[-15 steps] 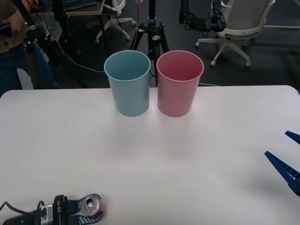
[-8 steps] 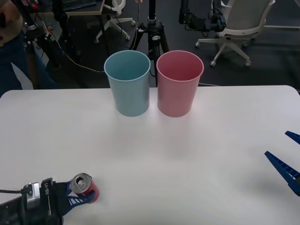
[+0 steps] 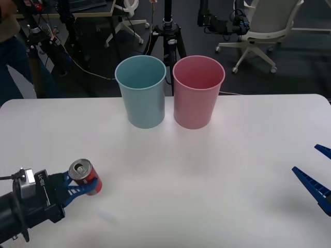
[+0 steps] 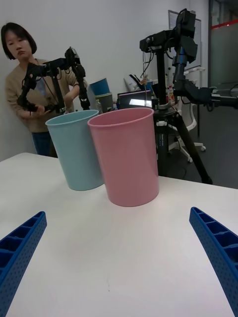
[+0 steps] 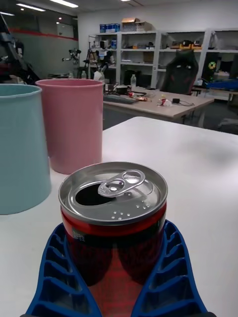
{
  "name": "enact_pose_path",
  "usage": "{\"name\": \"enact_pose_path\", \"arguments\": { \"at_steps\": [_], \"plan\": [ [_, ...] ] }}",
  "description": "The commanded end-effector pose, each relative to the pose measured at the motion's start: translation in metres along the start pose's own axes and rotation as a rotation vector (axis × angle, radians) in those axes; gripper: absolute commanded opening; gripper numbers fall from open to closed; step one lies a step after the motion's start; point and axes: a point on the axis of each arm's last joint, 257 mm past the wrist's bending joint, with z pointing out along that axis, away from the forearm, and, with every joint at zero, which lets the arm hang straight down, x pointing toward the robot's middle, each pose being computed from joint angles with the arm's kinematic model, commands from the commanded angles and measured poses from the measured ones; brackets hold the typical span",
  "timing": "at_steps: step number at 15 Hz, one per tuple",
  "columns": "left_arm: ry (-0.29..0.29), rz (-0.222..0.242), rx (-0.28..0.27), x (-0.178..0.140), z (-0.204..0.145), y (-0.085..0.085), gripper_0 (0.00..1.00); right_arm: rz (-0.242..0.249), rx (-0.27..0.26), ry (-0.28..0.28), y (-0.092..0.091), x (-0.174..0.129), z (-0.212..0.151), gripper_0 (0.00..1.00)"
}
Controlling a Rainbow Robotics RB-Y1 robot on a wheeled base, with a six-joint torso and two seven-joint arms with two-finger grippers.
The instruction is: Grasp the object on the table and drop it into the matching bin: aluminum can to the light blue bin, PET bottle to the pink bin.
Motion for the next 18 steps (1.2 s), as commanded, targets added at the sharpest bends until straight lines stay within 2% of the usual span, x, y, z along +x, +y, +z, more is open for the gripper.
{"name": "enact_pose_path", "arguments": {
  "at_steps": [1, 4, 7, 13, 16, 18],
  "plan": [
    [-0.006, 0.015, -0.007, -0.011, 0.006, 0.003, 0.00, 0.000, 0.000, 0.000, 0.000, 0.000, 0.000, 1.00],
    [-0.031, 0.037, 0.020, -0.026, 0.025, -0.003, 0.00, 0.000, 0.000, 0.000, 0.000, 0.000, 0.000, 1.00],
    [-0.059, 0.057, 0.035, -0.043, 0.042, 0.005, 0.00, 0.000, 0.000, 0.000, 0.000, 0.000, 0.000, 1.00],
    [-0.074, 0.115, -0.060, -0.095, 0.057, 0.043, 0.00, 0.000, 0.000, 0.000, 0.000, 0.000, 0.000, 1.00],
    [-0.081, 0.074, -0.061, -0.127, 0.077, 0.060, 0.00, 0.000, 0.000, 0.000, 0.000, 0.000, 0.000, 1.00],
    [-0.100, 0.096, -0.091, -0.151, 0.092, 0.079, 0.00, 0.000, 0.000, 0.000, 0.000, 0.000, 0.000, 1.00]
  ]
}}
